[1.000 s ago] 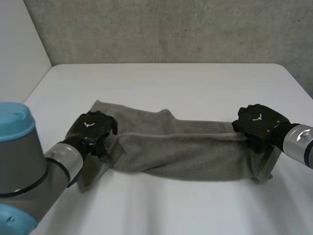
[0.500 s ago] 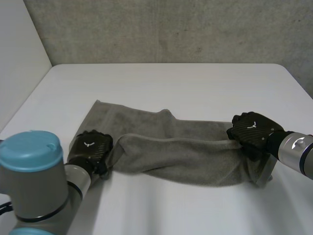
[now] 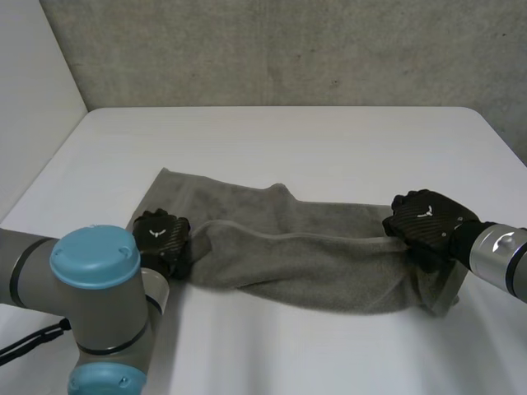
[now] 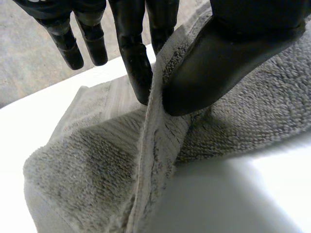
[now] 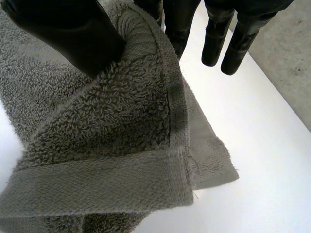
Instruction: Fold the towel.
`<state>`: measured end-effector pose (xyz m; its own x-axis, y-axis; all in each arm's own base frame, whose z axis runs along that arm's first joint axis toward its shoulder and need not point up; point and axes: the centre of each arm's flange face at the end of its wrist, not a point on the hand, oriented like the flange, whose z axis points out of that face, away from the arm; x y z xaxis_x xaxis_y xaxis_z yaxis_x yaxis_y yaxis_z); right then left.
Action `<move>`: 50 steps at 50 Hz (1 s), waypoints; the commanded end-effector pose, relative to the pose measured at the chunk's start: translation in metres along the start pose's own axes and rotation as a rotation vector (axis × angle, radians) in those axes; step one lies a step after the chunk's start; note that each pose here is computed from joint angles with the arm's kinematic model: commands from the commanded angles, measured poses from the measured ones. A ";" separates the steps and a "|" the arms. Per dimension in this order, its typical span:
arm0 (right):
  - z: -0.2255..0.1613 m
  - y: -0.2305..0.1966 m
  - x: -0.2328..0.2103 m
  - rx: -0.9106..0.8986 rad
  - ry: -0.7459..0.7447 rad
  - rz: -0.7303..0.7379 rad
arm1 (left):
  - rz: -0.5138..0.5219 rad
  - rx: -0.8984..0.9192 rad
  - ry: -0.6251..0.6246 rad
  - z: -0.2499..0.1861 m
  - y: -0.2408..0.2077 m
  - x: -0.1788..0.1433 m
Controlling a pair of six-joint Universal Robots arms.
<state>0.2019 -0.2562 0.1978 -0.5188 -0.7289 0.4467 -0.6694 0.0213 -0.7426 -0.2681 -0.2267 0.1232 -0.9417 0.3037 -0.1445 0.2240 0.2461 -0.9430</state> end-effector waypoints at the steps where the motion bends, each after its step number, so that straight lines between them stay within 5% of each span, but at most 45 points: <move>1: -0.007 -0.007 0.008 0.017 0.034 -0.011 | -0.016 0.051 -0.019 -0.003 -0.019 -0.010; 20: -0.055 -0.036 0.036 0.095 0.052 0.015 | 0.126 0.225 0.089 -0.037 -0.110 -0.077; 31: -0.009 -0.064 0.052 0.159 0.057 -0.085 | 0.158 0.284 0.167 0.032 -0.134 -0.095; 34: 0.013 -0.083 0.061 0.233 0.142 -0.171 | 0.184 0.332 0.167 0.060 -0.148 -0.095; 36: 0.030 -0.108 0.096 0.362 0.340 -0.256 | 0.195 0.379 0.164 0.070 -0.161 -0.095; 39: 0.026 -0.127 0.117 0.451 0.458 -0.284 | 0.214 0.514 0.140 0.078 -0.199 -0.098; 41: -0.004 -0.173 0.153 0.658 0.667 -0.264 | 0.222 0.678 0.093 0.071 -0.243 -0.100; 44: -0.036 -0.200 0.165 0.809 0.702 -0.163 | 0.203 0.748 0.072 0.064 -0.259 -0.098; 50: -0.039 -0.188 0.160 0.807 0.593 -0.076 | 0.144 1.025 0.044 -0.002 -0.318 -0.106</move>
<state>0.2340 -0.3604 0.4236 -0.7936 -0.1380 0.5926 -0.3703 -0.6632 -0.6504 -0.2495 -0.3722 0.3773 -0.8823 0.3371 -0.3284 0.1053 -0.5389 -0.8358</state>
